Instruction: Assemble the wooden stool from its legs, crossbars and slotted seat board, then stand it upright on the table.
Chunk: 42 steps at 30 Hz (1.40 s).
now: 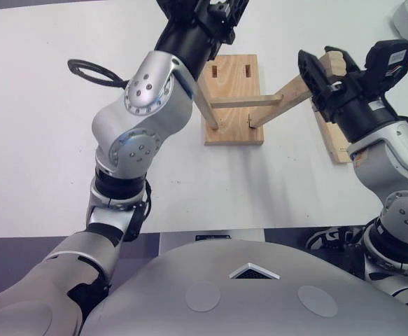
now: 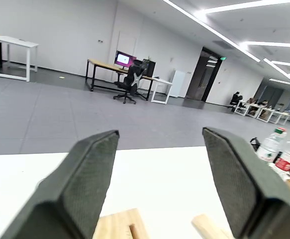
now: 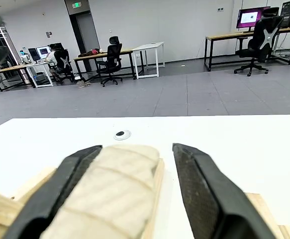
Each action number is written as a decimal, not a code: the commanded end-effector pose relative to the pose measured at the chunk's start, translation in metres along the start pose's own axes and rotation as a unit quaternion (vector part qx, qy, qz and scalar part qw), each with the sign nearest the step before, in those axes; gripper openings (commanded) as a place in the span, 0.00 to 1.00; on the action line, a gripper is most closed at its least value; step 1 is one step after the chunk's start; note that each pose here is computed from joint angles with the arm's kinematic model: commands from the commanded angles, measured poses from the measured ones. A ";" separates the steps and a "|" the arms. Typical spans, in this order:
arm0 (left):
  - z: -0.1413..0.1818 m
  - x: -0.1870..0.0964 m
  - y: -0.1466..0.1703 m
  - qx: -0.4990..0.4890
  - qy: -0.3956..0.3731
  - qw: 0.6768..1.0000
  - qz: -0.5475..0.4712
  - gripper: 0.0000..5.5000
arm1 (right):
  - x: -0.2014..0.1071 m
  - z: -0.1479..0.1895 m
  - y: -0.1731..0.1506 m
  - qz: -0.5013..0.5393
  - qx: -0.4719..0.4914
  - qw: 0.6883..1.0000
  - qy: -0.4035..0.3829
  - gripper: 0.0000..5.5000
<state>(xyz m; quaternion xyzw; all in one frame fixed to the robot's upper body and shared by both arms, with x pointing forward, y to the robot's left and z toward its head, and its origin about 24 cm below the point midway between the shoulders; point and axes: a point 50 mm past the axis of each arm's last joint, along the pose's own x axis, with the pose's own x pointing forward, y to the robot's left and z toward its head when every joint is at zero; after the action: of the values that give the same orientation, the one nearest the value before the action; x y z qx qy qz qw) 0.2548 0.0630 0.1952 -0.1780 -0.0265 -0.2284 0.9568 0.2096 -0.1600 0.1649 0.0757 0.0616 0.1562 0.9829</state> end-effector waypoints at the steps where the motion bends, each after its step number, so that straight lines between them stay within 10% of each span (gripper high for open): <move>1: -0.001 -0.009 0.009 0.014 0.017 0.999 0.027 0.57 | 0.002 0.009 -0.003 -0.009 0.006 0.999 -0.030 0.47; 8: 0.067 0.002 0.000 0.033 -0.114 0.993 -0.015 0.57 | 0.006 0.042 0.004 0.026 -0.001 0.991 -0.133 0.47; 17: 0.075 0.002 -0.001 0.097 -0.120 0.988 -0.008 0.57 | 0.035 0.124 0.011 0.095 -0.030 0.965 -0.243 0.47; 29: -0.005 0.010 0.018 0.051 0.015 0.998 0.045 0.57 | 0.036 0.022 -0.001 0.031 0.049 0.996 -0.069 0.47; 42: 0.080 -0.038 0.064 0.096 -0.150 0.978 0.109 0.57 | 0.018 0.075 -0.062 -0.118 0.002 0.968 -0.219 0.47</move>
<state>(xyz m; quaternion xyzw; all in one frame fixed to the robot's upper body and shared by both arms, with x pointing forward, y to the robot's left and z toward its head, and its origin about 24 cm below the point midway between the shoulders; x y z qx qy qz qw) 0.2569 0.1406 0.2586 -0.1388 -0.1990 -0.1237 0.9622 0.2579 -0.2071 0.2380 0.1239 -0.1665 0.0511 0.9769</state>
